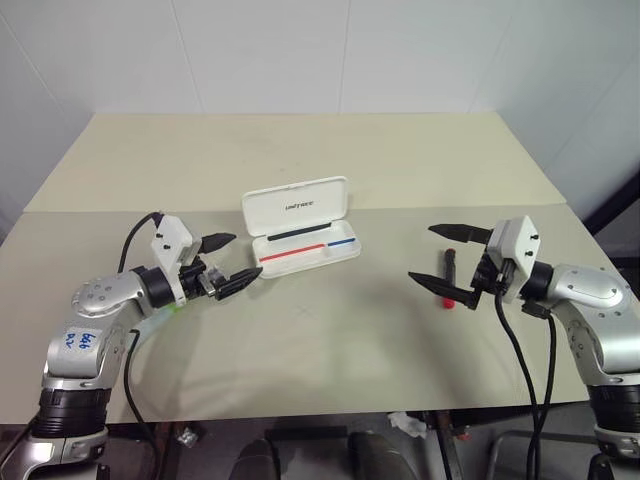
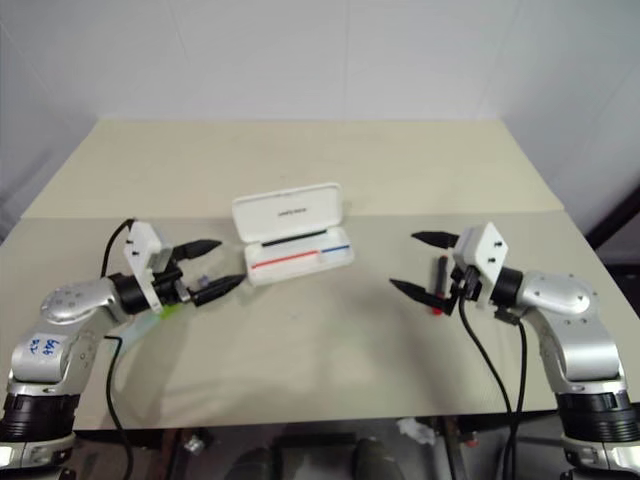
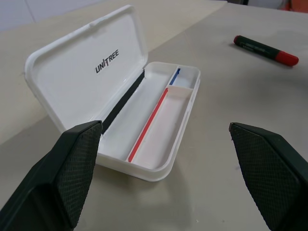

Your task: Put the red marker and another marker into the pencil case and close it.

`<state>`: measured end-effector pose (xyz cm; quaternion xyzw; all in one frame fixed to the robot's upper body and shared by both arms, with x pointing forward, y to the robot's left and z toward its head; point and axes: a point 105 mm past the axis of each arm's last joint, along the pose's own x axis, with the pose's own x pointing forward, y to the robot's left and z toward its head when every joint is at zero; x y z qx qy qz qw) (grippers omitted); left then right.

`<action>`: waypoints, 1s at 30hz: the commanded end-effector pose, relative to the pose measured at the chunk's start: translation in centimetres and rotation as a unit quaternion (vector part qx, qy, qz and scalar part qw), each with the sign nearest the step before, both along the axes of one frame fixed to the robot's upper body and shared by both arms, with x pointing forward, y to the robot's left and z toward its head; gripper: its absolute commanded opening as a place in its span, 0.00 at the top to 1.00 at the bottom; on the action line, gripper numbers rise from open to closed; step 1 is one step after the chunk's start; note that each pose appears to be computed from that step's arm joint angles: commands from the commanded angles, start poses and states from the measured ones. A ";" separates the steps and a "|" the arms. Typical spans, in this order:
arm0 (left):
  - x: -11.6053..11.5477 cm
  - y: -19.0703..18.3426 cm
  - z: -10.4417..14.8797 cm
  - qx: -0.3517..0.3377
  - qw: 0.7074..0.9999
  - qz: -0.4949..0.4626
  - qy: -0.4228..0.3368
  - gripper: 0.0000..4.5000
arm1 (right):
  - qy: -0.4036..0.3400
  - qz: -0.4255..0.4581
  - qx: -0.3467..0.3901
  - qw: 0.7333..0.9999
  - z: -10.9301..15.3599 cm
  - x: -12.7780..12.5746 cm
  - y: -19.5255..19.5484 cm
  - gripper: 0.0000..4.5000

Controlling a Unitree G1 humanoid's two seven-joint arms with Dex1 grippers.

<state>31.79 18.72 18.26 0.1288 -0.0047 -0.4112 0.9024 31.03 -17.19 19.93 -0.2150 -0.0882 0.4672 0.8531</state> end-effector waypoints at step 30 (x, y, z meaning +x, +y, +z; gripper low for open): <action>2.8 -2.5 2.2 0.104 0.984 -0.141 0.003 0.59 | -0.057 0.068 0.061 0.994 2.5 -1.6 5.3 0.00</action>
